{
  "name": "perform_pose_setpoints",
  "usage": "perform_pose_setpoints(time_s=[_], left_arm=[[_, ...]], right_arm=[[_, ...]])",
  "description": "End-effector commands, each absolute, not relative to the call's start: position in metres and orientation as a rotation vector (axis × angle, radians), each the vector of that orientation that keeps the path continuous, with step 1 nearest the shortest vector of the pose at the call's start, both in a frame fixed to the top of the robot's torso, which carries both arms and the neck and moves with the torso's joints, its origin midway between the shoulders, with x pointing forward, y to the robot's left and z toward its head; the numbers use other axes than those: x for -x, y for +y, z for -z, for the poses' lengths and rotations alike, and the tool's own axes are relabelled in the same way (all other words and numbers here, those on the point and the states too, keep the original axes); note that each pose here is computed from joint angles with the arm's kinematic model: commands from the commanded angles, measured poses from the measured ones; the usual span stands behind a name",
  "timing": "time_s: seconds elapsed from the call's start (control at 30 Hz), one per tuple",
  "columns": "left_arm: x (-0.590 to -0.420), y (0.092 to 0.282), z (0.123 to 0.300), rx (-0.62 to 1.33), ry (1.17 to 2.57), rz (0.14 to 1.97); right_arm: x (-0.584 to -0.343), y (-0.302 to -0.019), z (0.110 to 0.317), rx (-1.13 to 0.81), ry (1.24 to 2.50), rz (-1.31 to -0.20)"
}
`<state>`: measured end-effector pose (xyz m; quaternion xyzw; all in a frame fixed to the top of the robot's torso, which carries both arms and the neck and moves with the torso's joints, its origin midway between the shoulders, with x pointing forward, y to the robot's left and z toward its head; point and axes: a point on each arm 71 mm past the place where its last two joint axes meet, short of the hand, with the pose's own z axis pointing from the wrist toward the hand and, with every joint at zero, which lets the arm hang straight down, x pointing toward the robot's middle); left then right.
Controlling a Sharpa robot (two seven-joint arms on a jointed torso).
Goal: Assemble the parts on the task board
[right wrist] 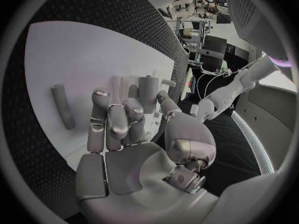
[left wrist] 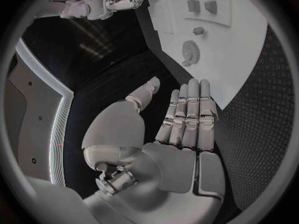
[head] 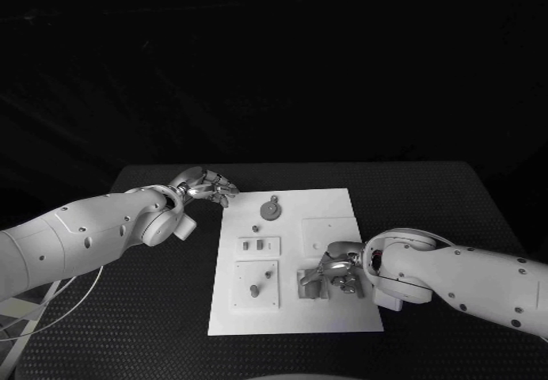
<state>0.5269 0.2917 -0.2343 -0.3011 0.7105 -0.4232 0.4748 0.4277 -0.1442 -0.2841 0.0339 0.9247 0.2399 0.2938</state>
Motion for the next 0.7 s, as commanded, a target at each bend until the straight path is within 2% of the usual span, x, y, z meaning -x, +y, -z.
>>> perform_pose_setpoints(time_s=[0.03,0.7], left_arm=[[-0.5267,0.2899,0.2336,0.736,1.739,1.051],[-0.5267,0.2895,0.2336,0.735,1.740,1.053]], right_arm=[[-0.4276,-0.1439,0.2844,-0.088,2.458,-0.641],[-0.4271,-0.1396,0.2860,-0.074,2.468,-0.650]])
